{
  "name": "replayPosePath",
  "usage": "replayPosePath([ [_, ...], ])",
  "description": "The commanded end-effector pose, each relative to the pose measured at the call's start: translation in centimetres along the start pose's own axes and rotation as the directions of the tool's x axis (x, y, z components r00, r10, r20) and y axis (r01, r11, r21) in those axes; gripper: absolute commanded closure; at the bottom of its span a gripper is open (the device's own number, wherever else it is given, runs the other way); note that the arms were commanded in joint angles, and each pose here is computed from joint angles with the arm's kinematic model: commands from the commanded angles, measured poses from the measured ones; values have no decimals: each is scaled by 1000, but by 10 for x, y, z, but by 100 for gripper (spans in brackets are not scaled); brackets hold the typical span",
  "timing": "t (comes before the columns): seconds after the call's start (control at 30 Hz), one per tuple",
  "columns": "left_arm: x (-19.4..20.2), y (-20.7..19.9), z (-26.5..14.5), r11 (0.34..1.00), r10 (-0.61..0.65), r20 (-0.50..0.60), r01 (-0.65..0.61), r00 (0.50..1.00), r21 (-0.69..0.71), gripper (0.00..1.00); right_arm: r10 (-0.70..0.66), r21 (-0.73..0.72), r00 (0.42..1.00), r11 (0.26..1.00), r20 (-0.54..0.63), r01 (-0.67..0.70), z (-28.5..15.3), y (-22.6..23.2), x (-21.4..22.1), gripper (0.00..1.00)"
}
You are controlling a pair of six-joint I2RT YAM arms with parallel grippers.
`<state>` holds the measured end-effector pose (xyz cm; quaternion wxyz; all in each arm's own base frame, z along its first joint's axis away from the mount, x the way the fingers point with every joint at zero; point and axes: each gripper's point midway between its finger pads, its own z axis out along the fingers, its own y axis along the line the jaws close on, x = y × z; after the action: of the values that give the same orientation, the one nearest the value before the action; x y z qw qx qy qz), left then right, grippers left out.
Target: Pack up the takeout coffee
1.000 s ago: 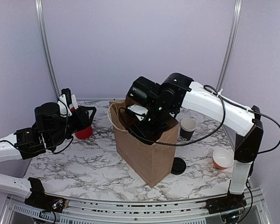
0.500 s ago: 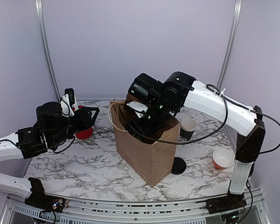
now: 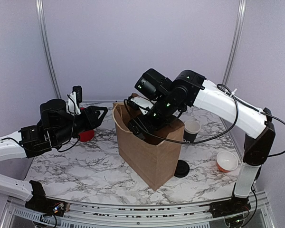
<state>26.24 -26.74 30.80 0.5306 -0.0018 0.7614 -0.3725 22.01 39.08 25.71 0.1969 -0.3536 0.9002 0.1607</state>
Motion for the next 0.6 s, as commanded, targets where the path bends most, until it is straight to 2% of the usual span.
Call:
replayPosePath([
  [0.0,-16,-12,0,1000,-1,32,0,999,27,54,-7,4,993,1000,121,6,-35,-5,-24,0],
  [0.57,-26,-8,-2,999,41,42,-40,998,-29,54,-17,27,973,1000,229,11,-66,-16,-44,0],
])
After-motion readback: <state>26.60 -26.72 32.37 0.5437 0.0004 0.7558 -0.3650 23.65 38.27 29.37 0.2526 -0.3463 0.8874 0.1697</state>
